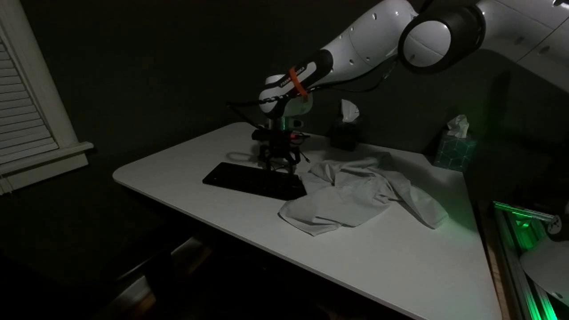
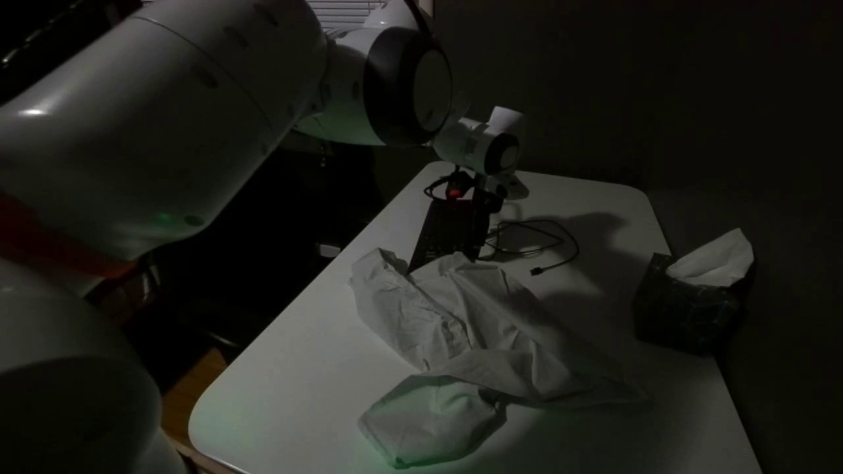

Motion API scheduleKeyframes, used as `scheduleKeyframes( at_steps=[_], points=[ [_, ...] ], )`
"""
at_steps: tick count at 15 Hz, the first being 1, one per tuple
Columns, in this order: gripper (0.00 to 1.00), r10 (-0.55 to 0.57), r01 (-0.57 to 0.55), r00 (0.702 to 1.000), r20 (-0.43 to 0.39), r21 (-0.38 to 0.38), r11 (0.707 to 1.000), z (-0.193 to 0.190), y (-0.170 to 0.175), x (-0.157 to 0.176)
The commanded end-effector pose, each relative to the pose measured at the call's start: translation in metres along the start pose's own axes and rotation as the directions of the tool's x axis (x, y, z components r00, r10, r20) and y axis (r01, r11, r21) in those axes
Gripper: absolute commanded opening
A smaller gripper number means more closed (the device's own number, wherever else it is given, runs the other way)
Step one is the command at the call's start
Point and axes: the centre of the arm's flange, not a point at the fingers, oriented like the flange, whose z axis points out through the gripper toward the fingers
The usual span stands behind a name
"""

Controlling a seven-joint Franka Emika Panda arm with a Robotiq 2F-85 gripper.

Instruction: Push the black object to the left

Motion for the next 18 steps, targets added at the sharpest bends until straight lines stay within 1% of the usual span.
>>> scheduleKeyframes(
  at_steps=[1,7,13,18],
  points=[
    [1.00,0.007,-0.001,0.993,0.116,-0.054,0.999,0.023,0.011,-0.034],
    [1.00,0.020,-0.004,0.982,0.189,-0.084,0.996,0.034,0.019,-0.058],
    [1.00,0.032,-0.012,0.970,0.240,-0.084,0.996,0.046,0.023,-0.078],
    [1.00,0.051,-0.029,0.956,0.288,-0.082,0.996,0.048,0.026,-0.096]
  ],
)
